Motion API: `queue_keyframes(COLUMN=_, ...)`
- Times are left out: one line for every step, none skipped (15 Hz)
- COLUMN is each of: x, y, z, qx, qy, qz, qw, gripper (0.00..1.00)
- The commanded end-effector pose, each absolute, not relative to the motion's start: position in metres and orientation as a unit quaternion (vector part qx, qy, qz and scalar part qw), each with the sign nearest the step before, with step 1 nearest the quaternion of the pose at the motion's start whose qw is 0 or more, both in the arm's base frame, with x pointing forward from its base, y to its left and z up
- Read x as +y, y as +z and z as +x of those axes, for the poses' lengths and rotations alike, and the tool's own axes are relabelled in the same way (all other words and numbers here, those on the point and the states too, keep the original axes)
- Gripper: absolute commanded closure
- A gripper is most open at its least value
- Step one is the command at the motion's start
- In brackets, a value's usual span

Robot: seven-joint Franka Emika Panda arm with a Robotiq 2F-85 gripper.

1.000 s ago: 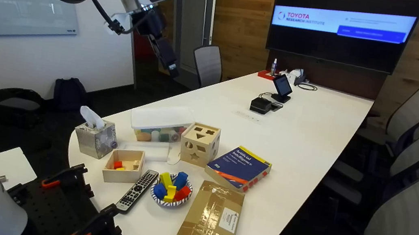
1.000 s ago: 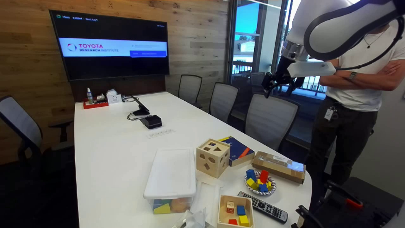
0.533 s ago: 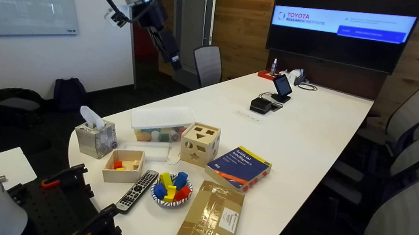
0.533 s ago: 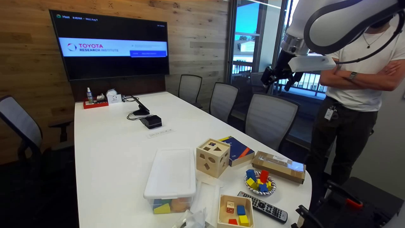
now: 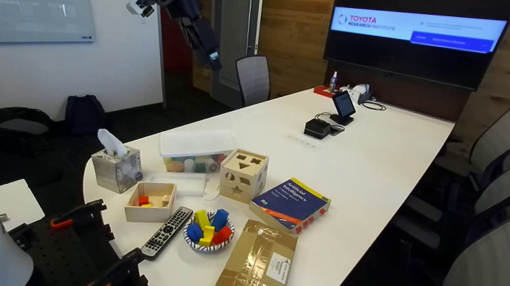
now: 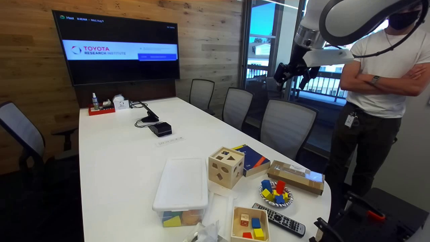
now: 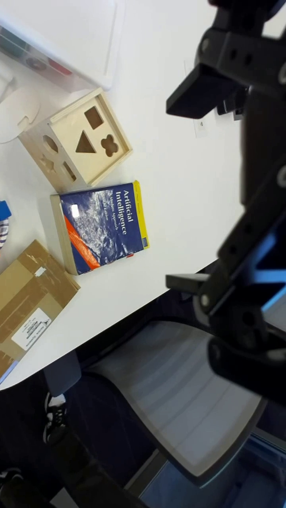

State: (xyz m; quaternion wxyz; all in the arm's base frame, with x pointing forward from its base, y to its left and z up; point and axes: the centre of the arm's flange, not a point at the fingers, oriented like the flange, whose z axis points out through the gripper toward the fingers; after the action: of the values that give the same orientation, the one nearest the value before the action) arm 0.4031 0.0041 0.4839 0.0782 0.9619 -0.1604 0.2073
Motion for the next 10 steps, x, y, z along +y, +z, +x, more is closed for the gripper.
queue_keyframes(x=0.014, y=0.503, z=0.409, qx=-0.148, qy=0.198, qz=0.965, qw=0.082, gripper=0.0)
queue_keyframes(x=0.015, y=0.501, z=0.409, qx=-0.147, qy=0.195, qz=0.966, qw=0.086, gripper=0.0)
queue_keyframes(x=0.016, y=0.497, z=0.409, qx=-0.145, qy=0.19, qz=0.967, qw=0.091, gripper=0.0)
queue_keyframes(x=0.016, y=0.492, z=0.409, qx=-0.145, qy=0.185, qz=0.967, qw=0.096, gripper=0.0)
queue_keyframes(x=0.016, y=0.484, z=0.41, qx=-0.145, qy=0.176, qz=0.968, qw=0.103, gripper=0.0)
queue_keyframes(x=0.017, y=0.478, z=0.411, qx=-0.144, qy=0.168, qz=0.969, qw=0.108, gripper=0.0)
queue_keyframes(x=0.016, y=0.47, z=0.412, qx=-0.144, qy=0.16, qz=0.97, qw=0.114, gripper=0.0)
queue_keyframes(x=0.016, y=0.463, z=0.414, qx=-0.143, qy=0.152, qz=0.971, qw=0.12, gripper=0.0)
queue_keyframes(x=0.016, y=0.455, z=0.416, qx=-0.143, qy=0.144, qz=0.971, qw=0.126, gripper=0.0)
queue_keyframes(x=0.015, y=0.448, z=0.418, qx=-0.142, qy=0.136, qz=0.972, qw=0.131, gripper=0.0)
